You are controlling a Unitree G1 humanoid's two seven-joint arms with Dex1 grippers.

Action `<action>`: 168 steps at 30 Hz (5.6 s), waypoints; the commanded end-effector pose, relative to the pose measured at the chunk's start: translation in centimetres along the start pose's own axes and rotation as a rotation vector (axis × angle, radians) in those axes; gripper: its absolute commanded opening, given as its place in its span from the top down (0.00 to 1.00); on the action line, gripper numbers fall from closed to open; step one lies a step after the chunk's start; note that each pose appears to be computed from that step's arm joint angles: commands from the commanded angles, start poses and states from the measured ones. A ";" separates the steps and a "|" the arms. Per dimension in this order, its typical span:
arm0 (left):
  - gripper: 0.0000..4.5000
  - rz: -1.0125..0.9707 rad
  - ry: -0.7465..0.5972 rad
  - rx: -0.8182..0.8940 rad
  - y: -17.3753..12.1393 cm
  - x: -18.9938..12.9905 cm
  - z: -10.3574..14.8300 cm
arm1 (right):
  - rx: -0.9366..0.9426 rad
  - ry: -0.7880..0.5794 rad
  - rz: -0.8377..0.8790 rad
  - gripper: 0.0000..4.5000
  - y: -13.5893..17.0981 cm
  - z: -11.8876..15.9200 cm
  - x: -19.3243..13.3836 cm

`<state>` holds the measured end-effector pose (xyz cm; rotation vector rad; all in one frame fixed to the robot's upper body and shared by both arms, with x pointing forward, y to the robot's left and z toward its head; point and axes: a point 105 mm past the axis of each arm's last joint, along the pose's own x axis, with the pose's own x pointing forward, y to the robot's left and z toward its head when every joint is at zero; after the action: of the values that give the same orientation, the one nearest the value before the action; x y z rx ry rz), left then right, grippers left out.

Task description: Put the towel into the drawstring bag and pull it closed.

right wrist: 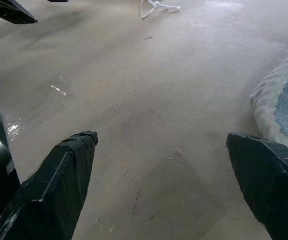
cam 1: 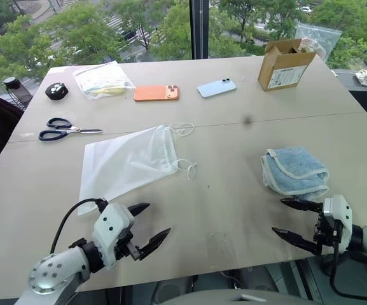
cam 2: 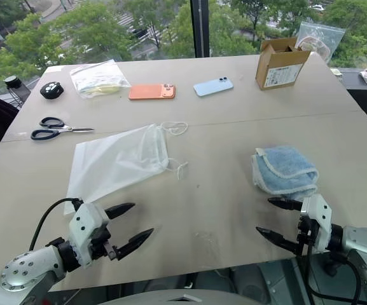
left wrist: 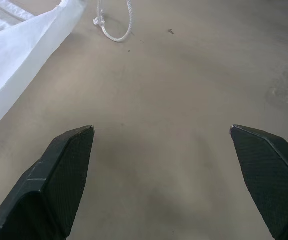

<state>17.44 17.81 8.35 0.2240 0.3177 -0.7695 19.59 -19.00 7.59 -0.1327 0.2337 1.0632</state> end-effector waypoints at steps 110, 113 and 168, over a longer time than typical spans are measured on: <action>0.00 0.799 0.152 0.266 8.1 2.4 2.1 | -0.141 -0.319 -0.027 0.01 -6.1 15.6 1.1; 0.00 0.786 0.169 0.254 8.0 2.6 1.6 | -0.140 -0.321 -0.030 0.01 -6.1 15.6 1.1; 1.00 0.847 0.177 -0.171 8.2 2.0 -1.6 | -0.182 -0.206 0.147 0.00 -3.6 13.8 1.3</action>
<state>24.47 21.31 6.94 0.2023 0.4101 0.0636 25.12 -16.48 19.27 -0.1584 0.0208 1.2414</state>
